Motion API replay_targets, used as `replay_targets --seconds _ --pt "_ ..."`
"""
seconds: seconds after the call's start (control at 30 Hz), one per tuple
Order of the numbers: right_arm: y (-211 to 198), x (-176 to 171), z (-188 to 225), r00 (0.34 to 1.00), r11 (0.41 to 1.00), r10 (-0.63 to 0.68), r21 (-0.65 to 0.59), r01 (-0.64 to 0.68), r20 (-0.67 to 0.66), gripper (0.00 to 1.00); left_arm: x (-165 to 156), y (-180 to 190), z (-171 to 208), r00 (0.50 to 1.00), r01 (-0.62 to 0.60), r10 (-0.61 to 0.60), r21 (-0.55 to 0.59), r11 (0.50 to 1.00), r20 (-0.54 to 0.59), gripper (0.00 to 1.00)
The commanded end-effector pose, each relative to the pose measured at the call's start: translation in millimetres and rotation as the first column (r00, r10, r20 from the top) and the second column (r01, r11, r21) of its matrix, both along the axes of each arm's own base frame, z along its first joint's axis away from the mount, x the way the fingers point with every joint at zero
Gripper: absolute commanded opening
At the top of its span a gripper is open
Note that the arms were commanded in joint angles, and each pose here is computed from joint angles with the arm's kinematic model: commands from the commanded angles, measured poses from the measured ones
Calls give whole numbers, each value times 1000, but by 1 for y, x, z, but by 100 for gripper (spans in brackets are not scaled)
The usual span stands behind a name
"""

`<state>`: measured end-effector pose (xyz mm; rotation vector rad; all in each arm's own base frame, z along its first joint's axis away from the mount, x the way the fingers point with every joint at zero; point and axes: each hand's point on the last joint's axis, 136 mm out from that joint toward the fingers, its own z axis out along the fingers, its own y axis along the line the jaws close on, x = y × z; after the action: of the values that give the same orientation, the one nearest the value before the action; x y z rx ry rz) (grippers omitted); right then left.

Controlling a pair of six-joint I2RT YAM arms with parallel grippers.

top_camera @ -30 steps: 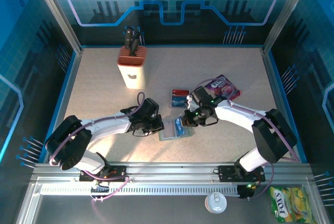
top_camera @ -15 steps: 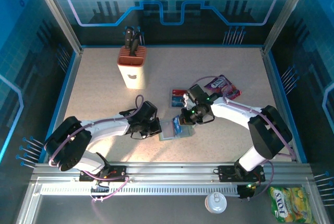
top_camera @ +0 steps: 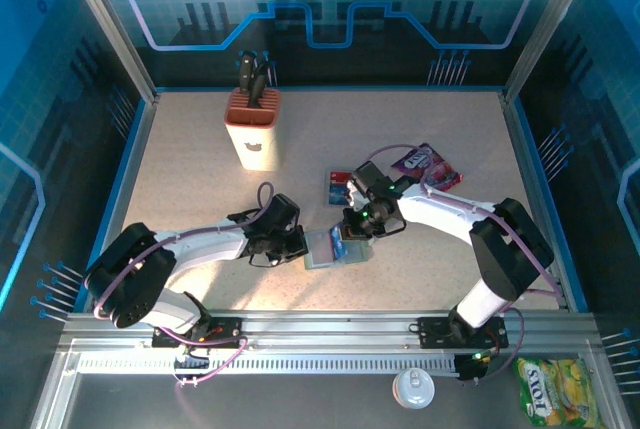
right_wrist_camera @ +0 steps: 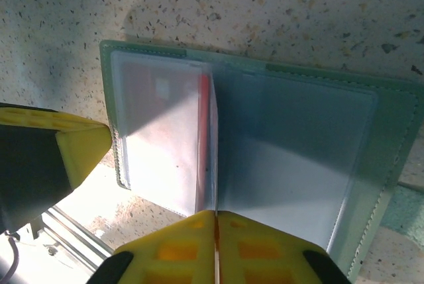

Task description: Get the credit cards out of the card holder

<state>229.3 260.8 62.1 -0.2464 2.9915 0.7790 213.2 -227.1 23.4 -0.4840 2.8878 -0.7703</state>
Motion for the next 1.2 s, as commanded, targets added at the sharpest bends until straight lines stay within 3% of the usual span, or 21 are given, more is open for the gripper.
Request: replay_targets --seconds 0.0,0.43,0.83,1.0,1.17 --pt "5 0 2 1000 1000 -1 -7 1 -3 13 -1 2 0 1000 13 -13 -4 1000 13 5" --pt "12 1 -1 1000 1000 2 -2 -2 0 15 -1 5 1 1000 11 -11 -6 1000 15 5" --pt "5 7 24 997 1000 13 -11 -13 72 4 2 3 9 999 10 -9 -21 1000 39 9" --pt "-3 15 39 990 997 73 -36 -69 119 3 4 8 15 998 0 1 -8 1000 55 11" --pt "-5 26 57 950 974 228 -62 -219 213 2 6 10 26 995 -11 13 -29 1000 96 23"
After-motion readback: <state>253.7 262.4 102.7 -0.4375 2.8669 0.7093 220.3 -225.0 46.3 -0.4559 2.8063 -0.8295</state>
